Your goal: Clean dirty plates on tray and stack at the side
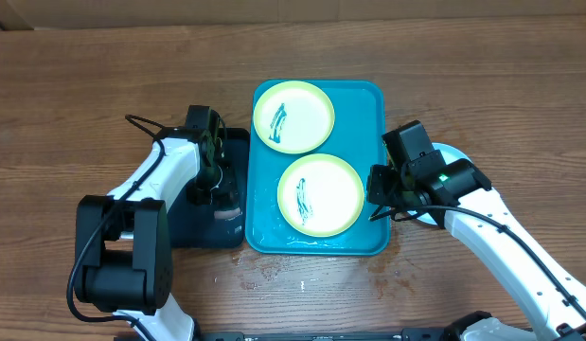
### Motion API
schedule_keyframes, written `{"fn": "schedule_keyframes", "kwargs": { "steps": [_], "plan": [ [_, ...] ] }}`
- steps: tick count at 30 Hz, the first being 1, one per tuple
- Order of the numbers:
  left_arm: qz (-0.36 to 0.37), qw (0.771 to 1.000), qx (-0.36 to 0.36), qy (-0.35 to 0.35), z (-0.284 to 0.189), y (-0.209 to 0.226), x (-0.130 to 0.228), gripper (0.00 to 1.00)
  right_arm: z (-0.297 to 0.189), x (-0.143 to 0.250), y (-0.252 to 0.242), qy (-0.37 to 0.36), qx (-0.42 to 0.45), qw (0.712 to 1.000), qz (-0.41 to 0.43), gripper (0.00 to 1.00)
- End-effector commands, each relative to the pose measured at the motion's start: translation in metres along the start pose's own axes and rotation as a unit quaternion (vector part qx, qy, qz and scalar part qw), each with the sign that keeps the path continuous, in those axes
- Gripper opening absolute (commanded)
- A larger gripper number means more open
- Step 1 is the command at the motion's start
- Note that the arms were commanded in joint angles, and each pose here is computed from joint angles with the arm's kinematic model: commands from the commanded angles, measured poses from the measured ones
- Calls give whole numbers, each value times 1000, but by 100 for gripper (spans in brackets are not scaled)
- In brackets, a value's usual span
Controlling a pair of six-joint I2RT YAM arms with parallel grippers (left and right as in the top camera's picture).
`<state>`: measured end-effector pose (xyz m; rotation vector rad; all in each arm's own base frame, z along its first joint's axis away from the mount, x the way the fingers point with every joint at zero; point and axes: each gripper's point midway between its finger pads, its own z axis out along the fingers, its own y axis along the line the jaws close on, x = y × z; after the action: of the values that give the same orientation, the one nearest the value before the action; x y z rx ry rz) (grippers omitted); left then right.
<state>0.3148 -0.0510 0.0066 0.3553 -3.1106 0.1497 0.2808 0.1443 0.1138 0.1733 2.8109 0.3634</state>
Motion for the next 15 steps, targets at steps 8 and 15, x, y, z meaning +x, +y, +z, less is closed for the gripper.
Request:
{"fn": "schedule_keyframes", "kwargs": {
  "steps": [8,15],
  "plan": [
    [32,999,-29,7,-41,2,-8,4,-7,-9,2,-16,-1,1000,-2,27],
    [70,997,-35,-4,-47,2,-14,4,-7,-12,4,-22,-5,1000,-2,27]
  ]
}}
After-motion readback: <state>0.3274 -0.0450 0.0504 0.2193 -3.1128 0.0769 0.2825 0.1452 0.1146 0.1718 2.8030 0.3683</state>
